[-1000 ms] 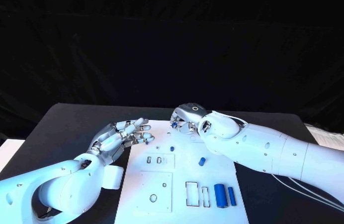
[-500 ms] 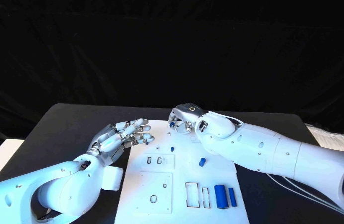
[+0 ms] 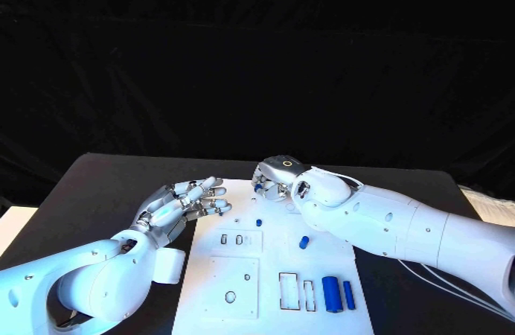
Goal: Assemble the parts on the task board
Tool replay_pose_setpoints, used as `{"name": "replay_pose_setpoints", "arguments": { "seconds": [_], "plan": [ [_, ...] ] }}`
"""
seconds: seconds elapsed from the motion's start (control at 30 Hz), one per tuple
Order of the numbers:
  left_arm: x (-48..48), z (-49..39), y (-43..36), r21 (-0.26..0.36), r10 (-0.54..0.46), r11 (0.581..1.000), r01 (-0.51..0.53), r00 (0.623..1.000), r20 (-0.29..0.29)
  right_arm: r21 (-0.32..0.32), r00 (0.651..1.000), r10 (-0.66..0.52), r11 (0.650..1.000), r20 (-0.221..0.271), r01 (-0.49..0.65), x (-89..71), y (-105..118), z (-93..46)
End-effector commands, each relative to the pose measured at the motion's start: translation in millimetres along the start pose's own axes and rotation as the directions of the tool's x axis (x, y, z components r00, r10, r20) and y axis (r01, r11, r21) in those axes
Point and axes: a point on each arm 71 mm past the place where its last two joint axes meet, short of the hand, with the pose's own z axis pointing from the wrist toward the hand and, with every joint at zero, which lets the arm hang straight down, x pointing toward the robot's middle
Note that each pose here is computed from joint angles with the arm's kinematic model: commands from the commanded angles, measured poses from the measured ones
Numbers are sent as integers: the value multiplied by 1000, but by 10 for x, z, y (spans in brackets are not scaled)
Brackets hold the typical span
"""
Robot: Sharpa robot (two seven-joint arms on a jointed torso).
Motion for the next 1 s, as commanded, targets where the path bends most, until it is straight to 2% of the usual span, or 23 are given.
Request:
{"name": "replay_pose_setpoints", "arguments": {
  "seconds": [0.03,0.33,0.67,0.83,1.0],
  "plan": [
    [27,0,-12,4,-11,1000,11,1000,-21,18,1000,-15,1000,-13,15,12,-49,-6],
    [12,-1,-15,2,-9,1000,9,1000,-18,14,999,11,1000,34,-12,-41,-67,-57],
    [-41,-16,-31,4,-4,1000,4,1000,-6,64,994,95,993,51,-98,-238,-294,-333],
    [-58,-27,-42,4,-2,1000,2,1000,-2,155,986,168,973,21,-169,-371,-532,-554],
    [-59,-22,-41,4,-2,1000,2,1000,-3,257,976,210,947,-51,-190,-397,-760,-746]
  ]
}}
